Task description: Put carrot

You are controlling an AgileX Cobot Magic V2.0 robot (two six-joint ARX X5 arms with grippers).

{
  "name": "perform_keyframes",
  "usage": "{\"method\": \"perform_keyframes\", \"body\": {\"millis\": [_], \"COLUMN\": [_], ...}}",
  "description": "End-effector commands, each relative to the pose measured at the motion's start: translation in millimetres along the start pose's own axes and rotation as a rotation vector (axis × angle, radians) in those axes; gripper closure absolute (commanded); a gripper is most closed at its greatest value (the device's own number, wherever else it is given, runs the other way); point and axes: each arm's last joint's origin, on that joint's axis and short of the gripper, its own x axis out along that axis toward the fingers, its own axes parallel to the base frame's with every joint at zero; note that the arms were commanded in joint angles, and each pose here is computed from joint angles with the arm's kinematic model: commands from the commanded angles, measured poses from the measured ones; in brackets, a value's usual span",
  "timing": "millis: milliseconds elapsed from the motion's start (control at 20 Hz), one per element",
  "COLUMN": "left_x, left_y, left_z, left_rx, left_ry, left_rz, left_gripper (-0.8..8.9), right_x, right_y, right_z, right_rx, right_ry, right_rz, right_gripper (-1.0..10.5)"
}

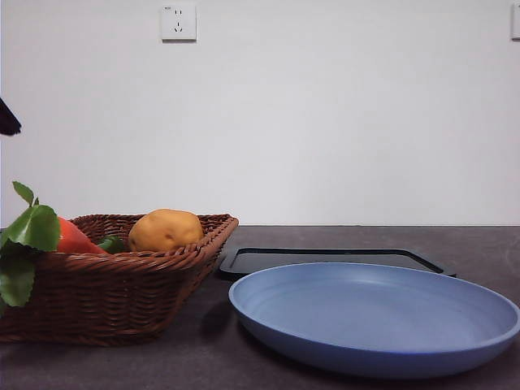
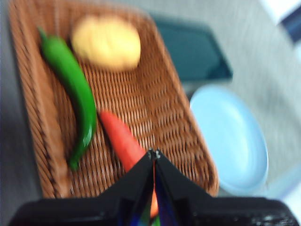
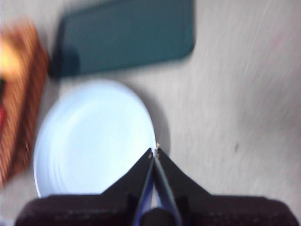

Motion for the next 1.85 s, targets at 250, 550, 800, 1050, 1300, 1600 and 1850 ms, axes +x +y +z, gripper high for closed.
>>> {"method": "perform_keyframes", "body": {"millis": [250,550,800,1050,1300,1600,1850], "left_x": [4,4,4,4,4,4,14], "left_y": [-4,-5,-5,-5,-5,-5,-17], "left_z": [7,10,10,10,10,10,3], "left_rx": [0.076,0.092,0.092,0.091,0.091,0.065,0.099], "left_ry": [0.008,-0.027,-0.026,-0.025,-0.025,-0.021,0.065], "left_rz": [-0.085,-0.092,-0.091,-0.091,-0.091,-0.094,-0.127], "left_gripper": [7.16,5.42,5.42,5.42,5.42,5.38,5.13], "right_x": [30,61,92,116,125,122,98], "right_y": [-6,-10,-2,0,-2,-1,4], "right_z": [8,11,10,6,3,3,3], "right_rx": [0.007,0.015,-0.031,-0.034,-0.008,-0.001,-0.006], "right_ry": [0.161,0.25,0.308,0.365,0.396,0.396,0.379], "right_rz": [0.007,0.002,0.031,0.035,0.022,0.021,0.026], "right_gripper": [7.8,6.9,6.9,7.0,8.6,9.4,9.4]}}
